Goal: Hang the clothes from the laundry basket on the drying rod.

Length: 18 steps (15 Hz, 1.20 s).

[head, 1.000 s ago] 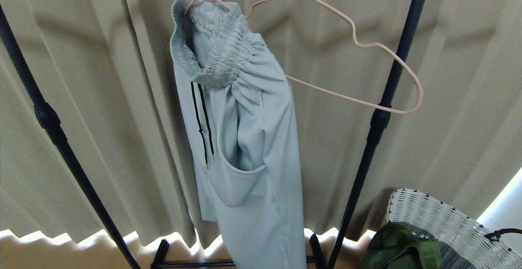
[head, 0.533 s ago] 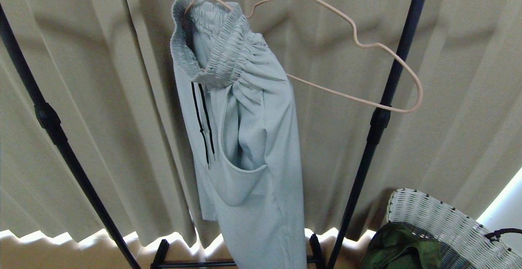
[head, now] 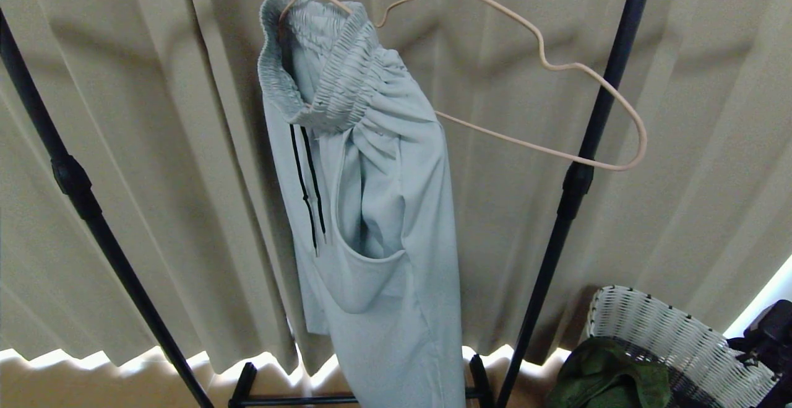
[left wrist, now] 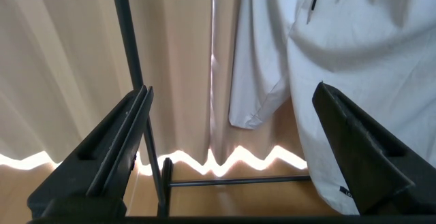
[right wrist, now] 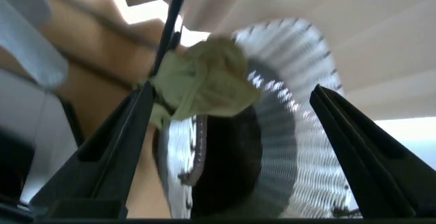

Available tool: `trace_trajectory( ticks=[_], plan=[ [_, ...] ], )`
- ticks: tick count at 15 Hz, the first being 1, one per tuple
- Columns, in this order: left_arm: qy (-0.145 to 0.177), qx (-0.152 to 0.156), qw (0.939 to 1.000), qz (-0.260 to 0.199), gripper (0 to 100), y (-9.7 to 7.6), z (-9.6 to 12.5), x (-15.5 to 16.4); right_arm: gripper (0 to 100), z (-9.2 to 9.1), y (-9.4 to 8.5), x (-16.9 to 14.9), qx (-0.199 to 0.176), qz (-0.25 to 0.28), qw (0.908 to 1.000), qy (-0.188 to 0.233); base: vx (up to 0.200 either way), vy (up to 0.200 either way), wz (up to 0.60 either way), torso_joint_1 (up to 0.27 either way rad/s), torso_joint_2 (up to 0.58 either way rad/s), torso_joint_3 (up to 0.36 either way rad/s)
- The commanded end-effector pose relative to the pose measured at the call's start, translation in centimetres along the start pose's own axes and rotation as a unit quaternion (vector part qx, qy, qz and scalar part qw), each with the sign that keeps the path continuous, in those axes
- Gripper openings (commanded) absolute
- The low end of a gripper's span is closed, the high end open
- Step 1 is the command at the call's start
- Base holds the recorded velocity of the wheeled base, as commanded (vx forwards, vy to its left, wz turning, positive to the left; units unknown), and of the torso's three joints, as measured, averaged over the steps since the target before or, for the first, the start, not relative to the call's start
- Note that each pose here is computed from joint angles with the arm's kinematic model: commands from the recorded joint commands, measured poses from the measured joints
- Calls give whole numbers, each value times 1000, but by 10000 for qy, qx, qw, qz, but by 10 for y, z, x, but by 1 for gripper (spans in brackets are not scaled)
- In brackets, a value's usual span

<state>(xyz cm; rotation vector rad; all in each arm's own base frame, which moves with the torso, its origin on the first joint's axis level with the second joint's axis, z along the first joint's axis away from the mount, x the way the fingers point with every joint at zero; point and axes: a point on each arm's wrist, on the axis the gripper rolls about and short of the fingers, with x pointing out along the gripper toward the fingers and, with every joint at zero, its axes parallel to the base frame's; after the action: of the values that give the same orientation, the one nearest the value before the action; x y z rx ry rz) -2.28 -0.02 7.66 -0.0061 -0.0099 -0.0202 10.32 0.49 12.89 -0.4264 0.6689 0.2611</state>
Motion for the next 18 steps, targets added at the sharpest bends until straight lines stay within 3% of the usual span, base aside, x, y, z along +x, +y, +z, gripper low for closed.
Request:
trace_trajectory(
  ticks=[1, 4, 11, 18],
  plan=[
    [-4, 0, 10000, 1, 100, 0, 0, 0, 100, -1, 0, 13, 24, 174, 9991, 378, 0, 0, 0, 0, 0, 0],
    [-4, -7, 10000, 1, 100, 0, 0, 0, 100, 0, -2, 24, 26, 244, 9976, 642, 0, 0, 0, 0, 0, 0],
    [-4, -7, 10000, 1, 100, 0, 0, 0, 100, -4, 6, 69, -189, 647, 9841, 1641, 0, 0, 0, 0, 0, 0],
    [-4, -7, 10000, 1, 100, 0, 0, 0, 100, 4, -2, 115, -240, 193, 9839, 1761, 0, 0, 0, 0, 0, 0]
  ],
)
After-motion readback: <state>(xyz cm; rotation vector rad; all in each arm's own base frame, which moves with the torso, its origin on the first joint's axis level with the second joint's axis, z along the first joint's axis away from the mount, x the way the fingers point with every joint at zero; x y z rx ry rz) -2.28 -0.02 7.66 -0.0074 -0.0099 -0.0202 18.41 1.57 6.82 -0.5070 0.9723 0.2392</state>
